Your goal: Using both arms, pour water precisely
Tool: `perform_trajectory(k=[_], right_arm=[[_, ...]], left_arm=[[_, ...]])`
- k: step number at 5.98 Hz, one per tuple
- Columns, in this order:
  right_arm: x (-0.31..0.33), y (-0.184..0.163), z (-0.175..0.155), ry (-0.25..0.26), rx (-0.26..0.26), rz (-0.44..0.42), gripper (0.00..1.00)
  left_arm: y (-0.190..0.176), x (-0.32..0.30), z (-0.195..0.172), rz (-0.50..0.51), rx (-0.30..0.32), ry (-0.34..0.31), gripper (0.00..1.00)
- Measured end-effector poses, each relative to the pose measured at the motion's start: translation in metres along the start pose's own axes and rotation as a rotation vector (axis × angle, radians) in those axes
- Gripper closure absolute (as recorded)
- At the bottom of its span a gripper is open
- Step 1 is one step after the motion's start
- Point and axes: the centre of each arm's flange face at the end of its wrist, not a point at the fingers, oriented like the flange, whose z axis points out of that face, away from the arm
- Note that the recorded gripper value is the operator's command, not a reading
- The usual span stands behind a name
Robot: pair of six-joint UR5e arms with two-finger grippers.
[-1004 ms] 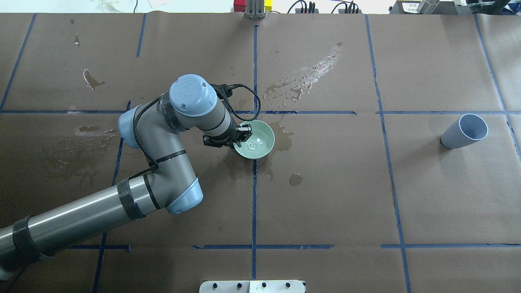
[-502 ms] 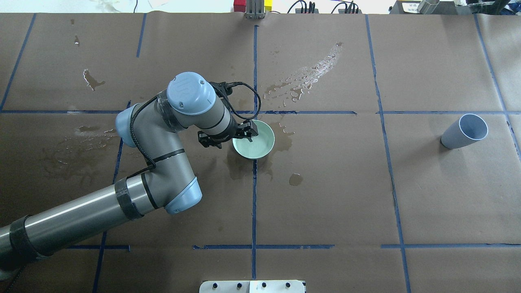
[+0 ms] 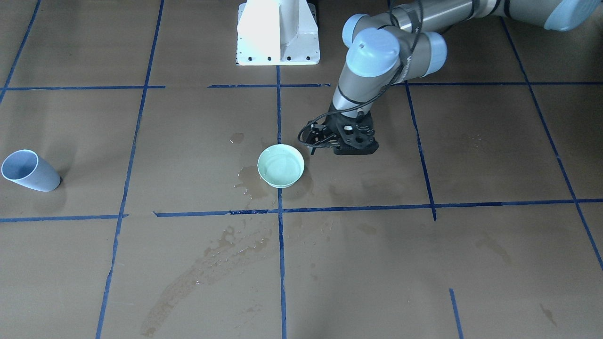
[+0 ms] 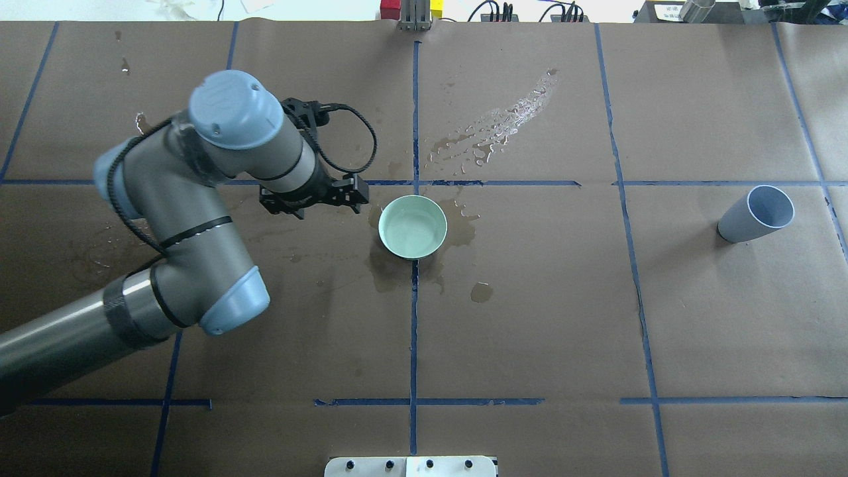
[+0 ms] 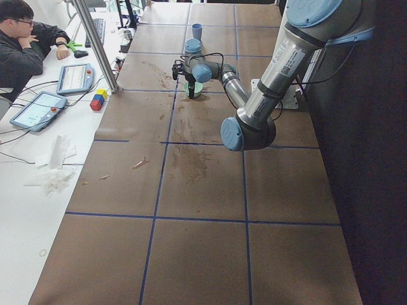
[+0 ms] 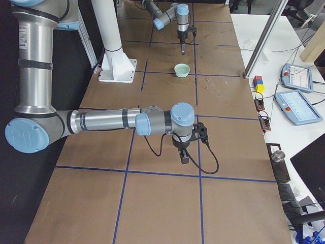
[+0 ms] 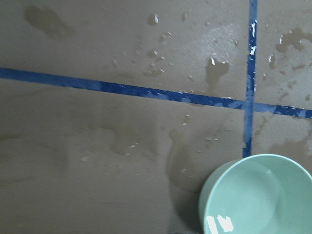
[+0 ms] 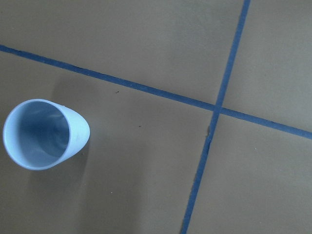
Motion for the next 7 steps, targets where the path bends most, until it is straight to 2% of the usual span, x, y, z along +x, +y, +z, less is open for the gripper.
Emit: perform_trajectory(k=[2, 5, 7], right_arm=[[-0.03, -0.011, -0.001, -0.007, 0.004, -0.003, 0.0], [-0.102, -0.013, -0.026, -0.026, 0.056, 0.111, 0.0], [-0.128, 0.014, -0.009, -0.012, 0.153, 0.123, 0.0]], left_arm=[[-0.009, -0.055, -0.022, 0.073, -0.009, -0.018, 0.0], [-0.009, -0.063, -0.023, 0.085, -0.011, -0.023, 0.0], [-0.008, -0.063, -0.021, 0.083, -0.013, -0.023, 0.0]])
